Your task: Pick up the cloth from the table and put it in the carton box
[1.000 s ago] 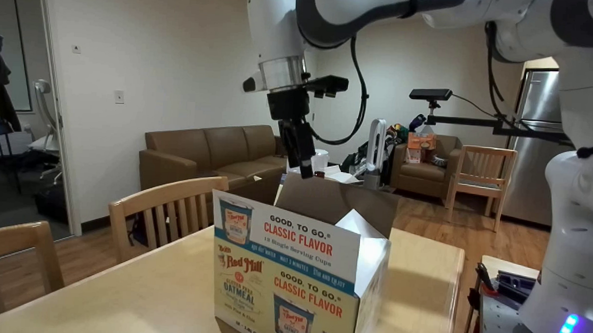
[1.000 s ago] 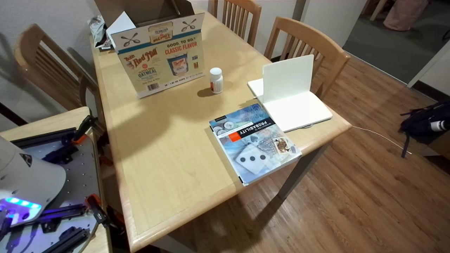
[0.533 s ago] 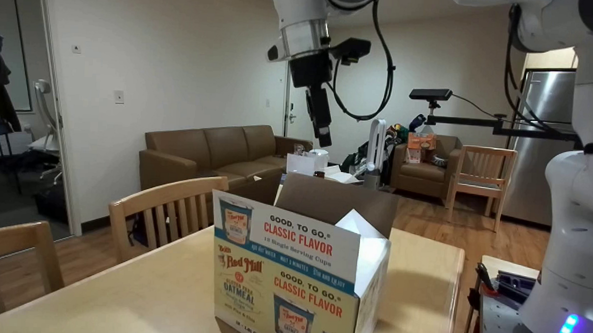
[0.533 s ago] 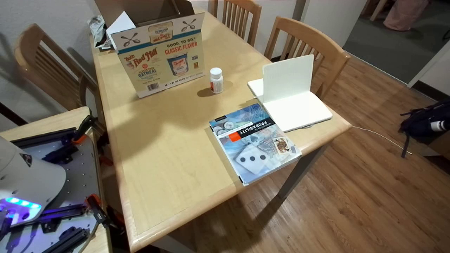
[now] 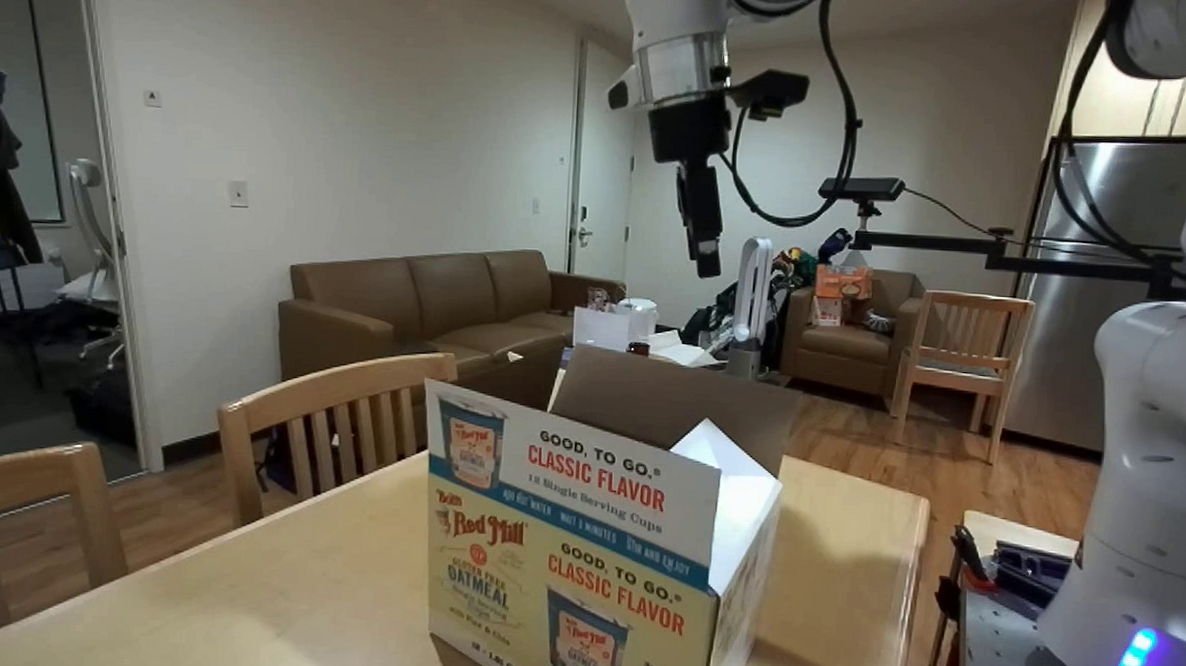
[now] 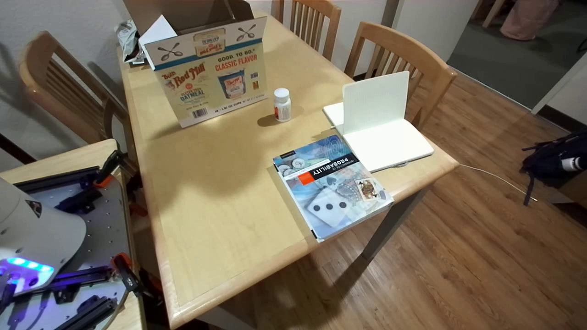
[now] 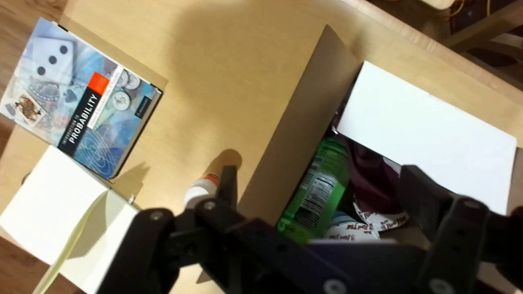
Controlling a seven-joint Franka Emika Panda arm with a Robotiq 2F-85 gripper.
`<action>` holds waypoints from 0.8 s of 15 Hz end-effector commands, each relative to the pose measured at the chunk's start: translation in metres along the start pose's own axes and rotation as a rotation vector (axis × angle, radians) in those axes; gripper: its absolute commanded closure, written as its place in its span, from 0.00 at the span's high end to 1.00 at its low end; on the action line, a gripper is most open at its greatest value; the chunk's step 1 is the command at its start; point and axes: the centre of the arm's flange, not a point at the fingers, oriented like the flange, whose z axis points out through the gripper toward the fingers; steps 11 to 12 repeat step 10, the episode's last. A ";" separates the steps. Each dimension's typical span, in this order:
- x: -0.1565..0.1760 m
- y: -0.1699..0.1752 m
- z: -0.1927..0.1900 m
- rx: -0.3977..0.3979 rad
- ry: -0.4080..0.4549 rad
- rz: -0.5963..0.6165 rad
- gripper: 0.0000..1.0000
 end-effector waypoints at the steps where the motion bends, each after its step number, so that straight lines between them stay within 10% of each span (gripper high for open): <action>1: -0.057 0.023 0.030 -0.067 0.051 -0.012 1.00; 12: -0.079 0.049 0.056 -0.056 0.048 0.016 1.00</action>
